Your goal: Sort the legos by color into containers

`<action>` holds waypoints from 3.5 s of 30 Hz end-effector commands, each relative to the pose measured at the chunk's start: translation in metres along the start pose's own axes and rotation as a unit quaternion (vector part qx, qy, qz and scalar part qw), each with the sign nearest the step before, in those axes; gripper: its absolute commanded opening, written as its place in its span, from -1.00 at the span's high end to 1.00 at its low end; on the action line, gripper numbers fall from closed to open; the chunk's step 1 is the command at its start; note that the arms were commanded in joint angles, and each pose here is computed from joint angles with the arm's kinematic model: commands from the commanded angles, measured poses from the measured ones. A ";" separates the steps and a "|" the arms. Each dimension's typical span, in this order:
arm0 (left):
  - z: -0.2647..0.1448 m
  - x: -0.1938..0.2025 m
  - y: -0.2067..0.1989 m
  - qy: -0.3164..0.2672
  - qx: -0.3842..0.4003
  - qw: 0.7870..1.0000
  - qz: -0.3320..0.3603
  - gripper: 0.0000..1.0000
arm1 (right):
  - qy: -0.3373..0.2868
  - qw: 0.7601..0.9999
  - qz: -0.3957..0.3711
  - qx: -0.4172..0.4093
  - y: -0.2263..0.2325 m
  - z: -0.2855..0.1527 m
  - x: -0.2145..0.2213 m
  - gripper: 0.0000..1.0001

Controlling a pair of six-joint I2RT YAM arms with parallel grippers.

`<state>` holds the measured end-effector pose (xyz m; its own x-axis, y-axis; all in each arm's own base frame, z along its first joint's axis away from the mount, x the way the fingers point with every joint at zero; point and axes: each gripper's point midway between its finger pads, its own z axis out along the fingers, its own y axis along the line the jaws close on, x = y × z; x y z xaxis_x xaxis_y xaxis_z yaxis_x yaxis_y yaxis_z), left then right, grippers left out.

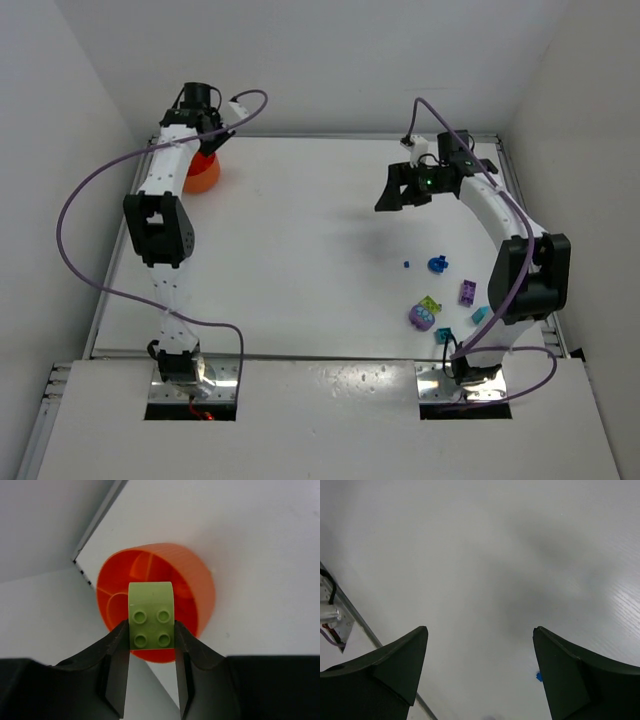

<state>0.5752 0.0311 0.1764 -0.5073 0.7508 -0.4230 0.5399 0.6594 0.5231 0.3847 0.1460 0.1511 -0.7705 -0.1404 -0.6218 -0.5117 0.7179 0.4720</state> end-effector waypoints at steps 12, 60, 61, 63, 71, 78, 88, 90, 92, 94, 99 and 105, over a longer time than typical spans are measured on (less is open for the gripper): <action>-0.008 0.038 0.082 0.002 -0.105 0.994 -0.015 0.84 | -0.010 0.999 -0.034 0.017 0.001 -0.011 0.000 -0.72; 0.012 0.048 0.061 0.011 -0.054 0.998 -0.035 -0.04 | -0.002 0.999 -0.041 0.013 -0.003 -0.002 -0.002 -0.72; 0.006 0.043 0.063 0.001 -0.055 0.998 -0.035 -0.11 | -0.002 0.999 -0.041 0.013 -0.003 -0.002 -0.002 -0.72; 0.001 0.033 0.071 -0.020 -0.070 0.996 -0.051 -0.22 | -0.002 0.999 -0.041 0.018 -0.004 -0.002 -0.002 -0.72; -0.050 -0.008 0.112 -0.106 -0.142 0.979 -0.104 -0.56 | 0.002 0.999 -0.048 0.024 -0.005 -0.004 0.001 -0.72; -0.129 -0.076 0.103 -0.274 -0.099 0.940 -0.176 -0.73 | 0.076 0.986 -0.119 0.085 -0.025 -0.029 0.052 -0.49; -0.162 -0.132 -0.064 -0.334 0.143 0.911 -0.193 -0.93 | 0.240 0.950 -0.183 0.084 -0.010 -0.081 0.180 -0.03; -0.174 -0.139 -0.087 -0.347 0.162 0.906 -0.182 -0.93 | 0.256 0.946 -0.182 0.083 -0.010 -0.083 0.199 -0.03; -0.169 -0.136 -0.104 -0.344 0.168 0.907 -0.178 -0.93 | 0.278 0.939 -0.179 0.093 -0.015 -0.084 0.214 0.00; -0.170 -0.137 -0.111 -0.341 0.172 0.906 -0.181 -0.93 | 0.304 0.930 -0.171 0.114 -0.025 -0.087 0.225 0.00; -0.175 -0.137 -0.116 -0.343 0.176 0.904 -0.182 -0.93 | 0.345 0.917 -0.157 0.120 -0.034 -0.088 0.250 0.03; -0.175 -0.134 -0.118 -0.343 0.172 0.903 -0.191 -0.93 | 0.342 0.919 -0.147 0.130 -0.042 -0.080 0.251 0.08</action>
<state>0.4672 -0.1513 0.2680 -0.3091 0.2684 -0.9124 0.6497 0.7602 0.0035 0.1728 0.0285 0.0285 -0.7187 -0.6873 -0.1050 -0.6943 0.7013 0.1617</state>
